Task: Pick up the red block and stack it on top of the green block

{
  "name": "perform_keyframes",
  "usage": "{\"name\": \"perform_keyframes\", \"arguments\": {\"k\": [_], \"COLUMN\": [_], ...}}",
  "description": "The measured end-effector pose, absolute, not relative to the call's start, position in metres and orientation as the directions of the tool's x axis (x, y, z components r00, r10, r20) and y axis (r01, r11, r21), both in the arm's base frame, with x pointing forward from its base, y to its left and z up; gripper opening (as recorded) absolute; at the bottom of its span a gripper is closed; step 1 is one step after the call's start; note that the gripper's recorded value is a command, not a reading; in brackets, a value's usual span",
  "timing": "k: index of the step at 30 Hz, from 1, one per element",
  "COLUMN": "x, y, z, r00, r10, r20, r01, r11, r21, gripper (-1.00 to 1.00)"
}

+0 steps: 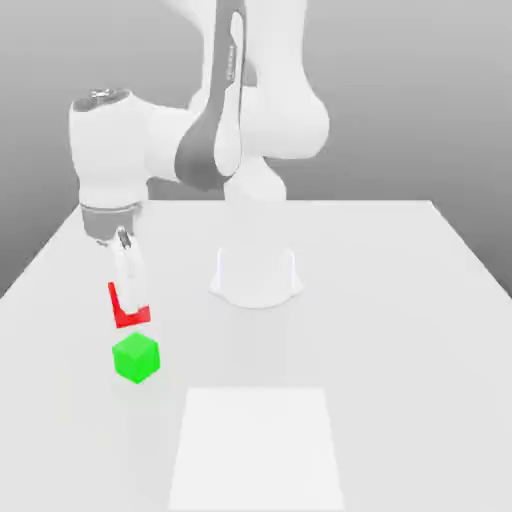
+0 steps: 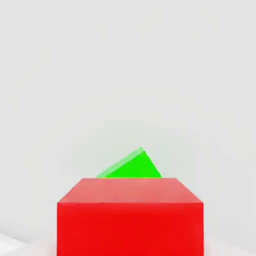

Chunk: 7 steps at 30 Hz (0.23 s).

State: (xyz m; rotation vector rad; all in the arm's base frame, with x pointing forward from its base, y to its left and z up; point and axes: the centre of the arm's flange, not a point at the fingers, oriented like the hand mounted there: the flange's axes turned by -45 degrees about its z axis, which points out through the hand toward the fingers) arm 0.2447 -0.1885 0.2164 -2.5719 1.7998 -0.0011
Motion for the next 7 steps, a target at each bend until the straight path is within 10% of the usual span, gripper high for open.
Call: {"name": "perform_keyframes", "arguments": {"k": [4,5,7], "x": [0.243,0.242,0.242], "y": [-0.188,-0.187,-0.188], "z": [0.186,0.181,0.181], "r00": [0.34,0.34,0.339], "r10": [-0.94,-0.94,-0.941], "r20": [0.0,0.0,0.0], "r01": [-0.94,-0.94,-0.941], "r11": [-0.34,-0.34,-0.339], "r21": [-0.002,-0.001,-0.001], "gripper": [-1.0,1.0,1.0]}}
